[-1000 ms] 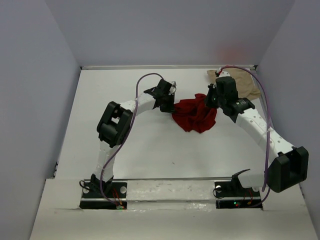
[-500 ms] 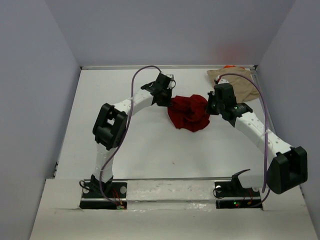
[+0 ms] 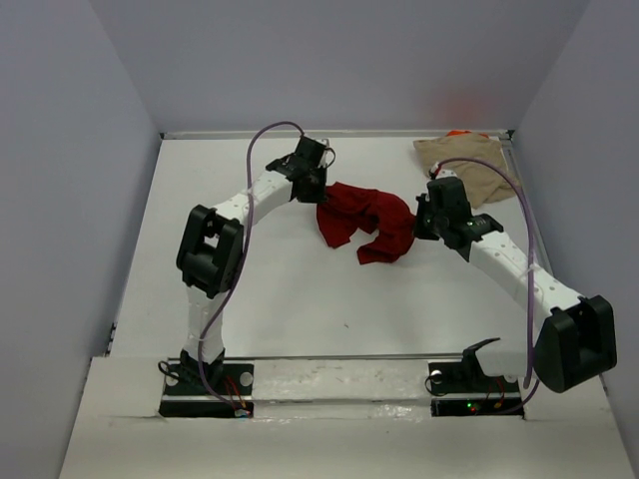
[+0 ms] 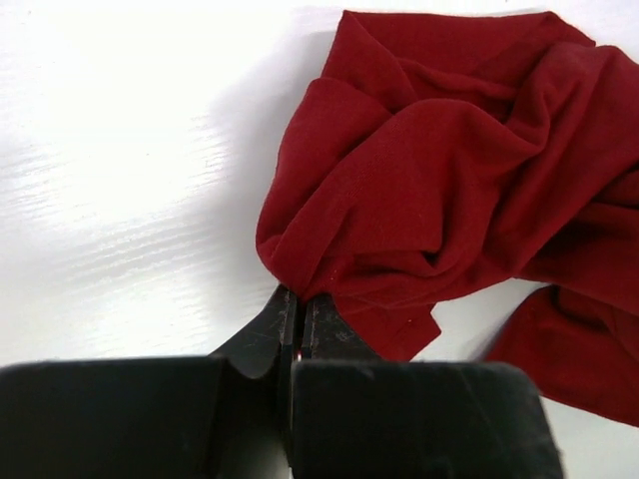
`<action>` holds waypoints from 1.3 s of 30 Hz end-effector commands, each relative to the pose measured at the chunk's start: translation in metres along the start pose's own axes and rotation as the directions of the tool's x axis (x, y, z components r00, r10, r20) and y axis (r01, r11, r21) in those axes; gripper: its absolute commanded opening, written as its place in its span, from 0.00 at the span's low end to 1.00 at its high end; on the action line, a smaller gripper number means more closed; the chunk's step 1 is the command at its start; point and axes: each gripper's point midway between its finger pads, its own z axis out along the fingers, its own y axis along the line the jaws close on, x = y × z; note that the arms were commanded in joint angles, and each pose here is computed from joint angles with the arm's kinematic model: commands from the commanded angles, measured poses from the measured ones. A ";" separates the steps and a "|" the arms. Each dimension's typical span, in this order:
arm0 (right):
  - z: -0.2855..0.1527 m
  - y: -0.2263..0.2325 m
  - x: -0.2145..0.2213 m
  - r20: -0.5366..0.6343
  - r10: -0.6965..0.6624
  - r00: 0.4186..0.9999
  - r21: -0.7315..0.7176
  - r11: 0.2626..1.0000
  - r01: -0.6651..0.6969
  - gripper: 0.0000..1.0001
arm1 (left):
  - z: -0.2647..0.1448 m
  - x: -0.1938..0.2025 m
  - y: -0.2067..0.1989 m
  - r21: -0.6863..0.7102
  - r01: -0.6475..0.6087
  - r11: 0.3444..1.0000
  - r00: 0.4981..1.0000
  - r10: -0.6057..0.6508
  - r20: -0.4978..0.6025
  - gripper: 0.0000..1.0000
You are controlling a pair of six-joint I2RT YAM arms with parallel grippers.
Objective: Fold and stack the t-shirts
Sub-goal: Flatten the tshirt out
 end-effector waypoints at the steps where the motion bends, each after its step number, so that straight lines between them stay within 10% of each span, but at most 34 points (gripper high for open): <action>1: 0.002 0.007 -0.008 0.042 0.016 0.999 -0.034 0.999 -0.014 0.00 | -0.020 -0.016 -0.001 0.016 -0.013 1.000 0.999 0.012 0.043 0.00; 39: 0.027 0.022 0.008 0.005 0.008 1.000 -0.122 0.992 -0.008 0.00 | 0.004 0.001 0.041 -0.041 0.041 0.998 0.999 -0.042 -0.033 0.00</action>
